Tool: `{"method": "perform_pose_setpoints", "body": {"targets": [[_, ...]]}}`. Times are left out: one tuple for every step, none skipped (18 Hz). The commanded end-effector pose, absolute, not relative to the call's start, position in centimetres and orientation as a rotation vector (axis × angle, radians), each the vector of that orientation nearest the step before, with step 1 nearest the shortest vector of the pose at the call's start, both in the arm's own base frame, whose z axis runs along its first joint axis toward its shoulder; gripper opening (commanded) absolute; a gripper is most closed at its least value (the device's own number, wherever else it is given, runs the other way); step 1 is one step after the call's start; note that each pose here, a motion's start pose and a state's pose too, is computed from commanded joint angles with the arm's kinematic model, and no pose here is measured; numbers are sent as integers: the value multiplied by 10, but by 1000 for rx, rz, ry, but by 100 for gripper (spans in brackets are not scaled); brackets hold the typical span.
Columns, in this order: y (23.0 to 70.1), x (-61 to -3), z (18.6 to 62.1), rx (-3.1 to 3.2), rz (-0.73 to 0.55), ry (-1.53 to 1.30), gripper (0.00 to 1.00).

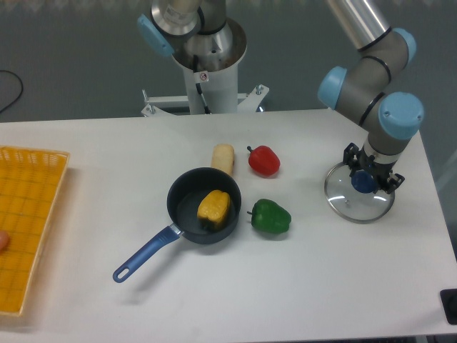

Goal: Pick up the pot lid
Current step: 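Lift the glass lid by its knob and pull it toward the pan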

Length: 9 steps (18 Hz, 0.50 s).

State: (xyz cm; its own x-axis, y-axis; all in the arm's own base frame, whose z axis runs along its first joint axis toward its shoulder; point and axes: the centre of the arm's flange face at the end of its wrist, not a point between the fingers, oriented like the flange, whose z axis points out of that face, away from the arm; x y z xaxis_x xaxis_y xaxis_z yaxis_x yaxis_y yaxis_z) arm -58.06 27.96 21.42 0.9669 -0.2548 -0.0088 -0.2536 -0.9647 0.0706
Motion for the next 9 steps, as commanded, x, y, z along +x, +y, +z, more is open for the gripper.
{"method": "perform_pose_setpoints", "body": {"targets": [[279, -581, 214, 3047, -27, -392, 61], [280, -581, 215, 3047, -30, -394, 61], [280, -582, 217, 3048, -34, -394, 58], [280, -583, 219, 3048, -41, -394, 58], [281, -584, 222, 3049, -48, -394, 58], [281, -585, 224, 3049, -53, -396, 58], [281, -586, 228, 3050, -57, -396, 58], [281, -587, 232, 3050, -46, -396, 58], [285, -587, 238, 3049, -37, -401, 58]]}}
